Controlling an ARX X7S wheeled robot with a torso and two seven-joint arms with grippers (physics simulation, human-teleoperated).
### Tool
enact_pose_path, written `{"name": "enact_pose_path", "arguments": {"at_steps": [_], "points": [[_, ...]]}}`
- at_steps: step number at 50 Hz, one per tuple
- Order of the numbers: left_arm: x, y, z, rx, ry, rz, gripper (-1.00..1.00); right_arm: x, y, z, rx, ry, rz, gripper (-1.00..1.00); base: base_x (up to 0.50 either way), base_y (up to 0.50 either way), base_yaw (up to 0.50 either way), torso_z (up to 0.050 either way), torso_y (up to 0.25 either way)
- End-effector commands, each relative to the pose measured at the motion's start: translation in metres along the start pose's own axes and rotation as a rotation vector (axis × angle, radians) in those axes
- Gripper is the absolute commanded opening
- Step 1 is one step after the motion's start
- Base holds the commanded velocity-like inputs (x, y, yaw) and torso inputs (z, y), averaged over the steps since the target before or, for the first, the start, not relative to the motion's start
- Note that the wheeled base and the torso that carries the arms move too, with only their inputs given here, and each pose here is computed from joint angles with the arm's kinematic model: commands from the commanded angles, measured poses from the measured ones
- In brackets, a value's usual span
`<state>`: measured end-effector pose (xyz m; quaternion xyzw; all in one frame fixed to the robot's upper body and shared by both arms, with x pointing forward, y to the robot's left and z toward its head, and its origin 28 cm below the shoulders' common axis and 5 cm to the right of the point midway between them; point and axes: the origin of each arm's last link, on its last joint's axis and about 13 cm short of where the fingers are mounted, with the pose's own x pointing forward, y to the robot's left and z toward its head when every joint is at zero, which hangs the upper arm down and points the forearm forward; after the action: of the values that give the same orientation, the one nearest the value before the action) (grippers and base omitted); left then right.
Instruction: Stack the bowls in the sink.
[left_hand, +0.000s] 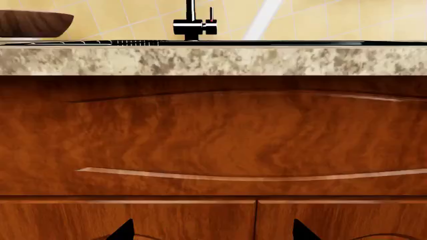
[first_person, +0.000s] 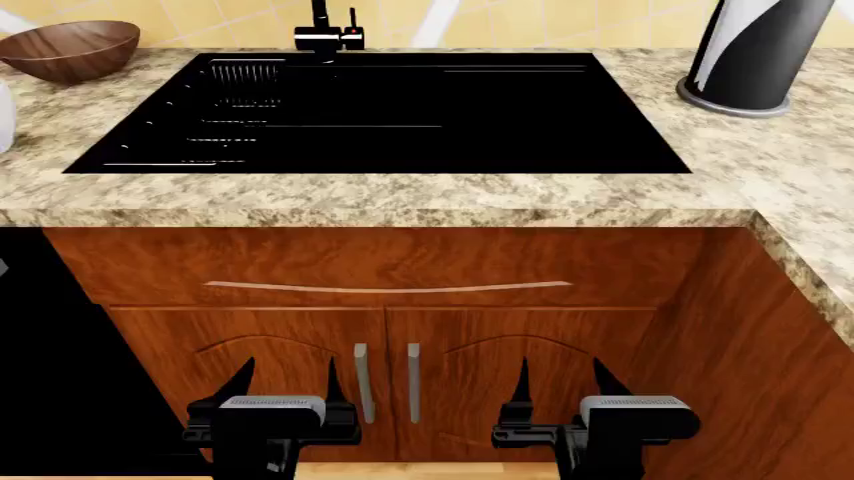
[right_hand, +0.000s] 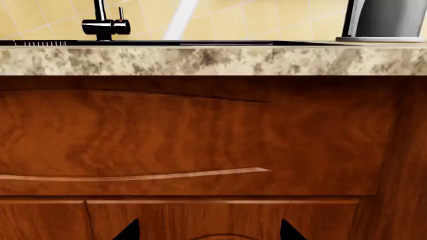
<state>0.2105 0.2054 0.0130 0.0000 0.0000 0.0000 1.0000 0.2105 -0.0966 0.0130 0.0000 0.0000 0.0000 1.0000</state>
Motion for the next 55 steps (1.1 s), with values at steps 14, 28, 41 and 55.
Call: {"name": "enact_pose_path", "arguments": {"at_steps": [14,28,41,55], "points": [[0.001,-0.002,0.003,0.003,0.024,-0.024,1.00,0.002,-0.001,-0.003,0.019,0.024,0.007,1.00,0.00,0.00,0.00,0.021,0.000],[0.003,-0.002,0.008,-0.026,0.027,-0.035,1.00,0.003,0.000,-0.006,0.028,0.044,0.020,1.00,0.00,0.00,0.00,0.050,0.000],[0.028,0.004,0.042,-0.037,0.025,-0.071,1.00,0.026,-0.009,0.025,0.015,-0.013,0.046,1.00,0.00,0.00,0.00,0.050,0.000],[0.116,0.022,0.168,-0.026,-0.073,-0.127,1.00,0.111,-0.046,0.141,-0.058,-0.148,0.018,1.00,0.00,0.00,0.00,0.040,0.000]]}}
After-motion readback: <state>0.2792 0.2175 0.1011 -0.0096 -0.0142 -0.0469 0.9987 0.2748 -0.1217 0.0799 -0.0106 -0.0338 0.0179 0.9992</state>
